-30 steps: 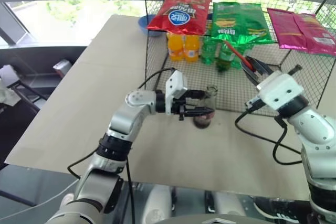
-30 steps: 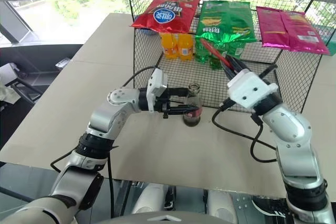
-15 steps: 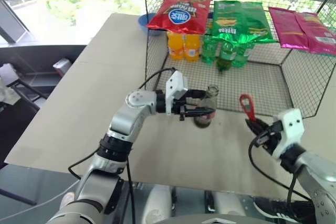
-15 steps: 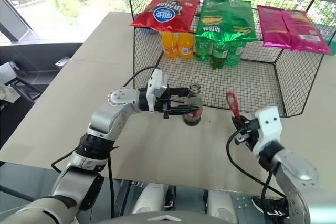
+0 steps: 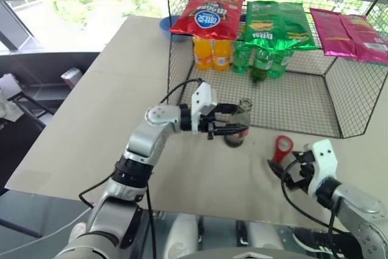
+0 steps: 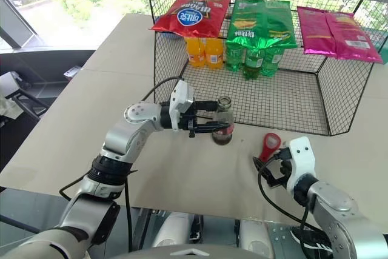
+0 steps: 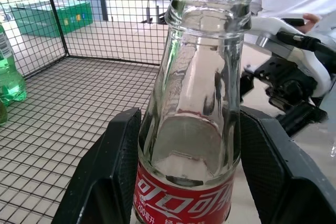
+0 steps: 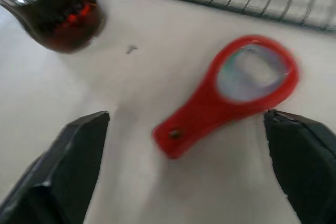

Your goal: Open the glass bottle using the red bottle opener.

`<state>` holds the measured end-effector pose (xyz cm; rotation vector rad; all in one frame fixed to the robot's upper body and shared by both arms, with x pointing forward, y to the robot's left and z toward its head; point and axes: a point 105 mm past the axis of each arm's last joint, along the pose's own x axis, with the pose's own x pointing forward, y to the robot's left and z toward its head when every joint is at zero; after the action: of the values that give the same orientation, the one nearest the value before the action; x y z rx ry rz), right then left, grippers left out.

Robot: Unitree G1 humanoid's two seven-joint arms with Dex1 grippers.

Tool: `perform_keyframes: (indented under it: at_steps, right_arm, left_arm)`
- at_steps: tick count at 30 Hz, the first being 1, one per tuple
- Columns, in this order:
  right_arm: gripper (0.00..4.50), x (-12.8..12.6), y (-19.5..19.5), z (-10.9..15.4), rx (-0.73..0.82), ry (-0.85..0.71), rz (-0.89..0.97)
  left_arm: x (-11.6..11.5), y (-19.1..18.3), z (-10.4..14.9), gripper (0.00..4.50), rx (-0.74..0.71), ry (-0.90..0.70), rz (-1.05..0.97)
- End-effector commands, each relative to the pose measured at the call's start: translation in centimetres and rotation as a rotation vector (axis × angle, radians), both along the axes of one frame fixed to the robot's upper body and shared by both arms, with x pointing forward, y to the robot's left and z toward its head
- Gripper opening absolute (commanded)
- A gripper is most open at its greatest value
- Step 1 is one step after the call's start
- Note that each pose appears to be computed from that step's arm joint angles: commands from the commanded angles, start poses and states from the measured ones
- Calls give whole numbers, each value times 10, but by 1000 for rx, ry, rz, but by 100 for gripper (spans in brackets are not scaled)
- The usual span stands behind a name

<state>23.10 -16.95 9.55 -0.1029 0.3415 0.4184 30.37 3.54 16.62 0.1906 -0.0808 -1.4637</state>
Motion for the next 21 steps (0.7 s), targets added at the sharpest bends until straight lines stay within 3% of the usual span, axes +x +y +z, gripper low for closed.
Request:
perform_keyframes:
  at_steps: [1,6,16,18,19,21]
  right_arm:
    - [448,9,9,29,-4,-183,59]
    - [448,13,24,41,-44,-285,147]
    - [448,27,45,47,-16,-332,192]
    - [450,29,47,48,-14,-335,194]
    - [450,30,48,48,-12,-336,196]
    - [450,31,51,48,-10,-339,201]
  left_arm:
    - [-4,0,14,214,-32,-63,-2]
    - [-4,1,16,214,-45,-54,0]
    - [-4,4,18,214,-69,-51,12]
    - [-4,5,18,319,-73,-46,12]
    - [-4,5,18,346,-73,-43,12]
    - [-5,5,18,442,-77,-44,15]
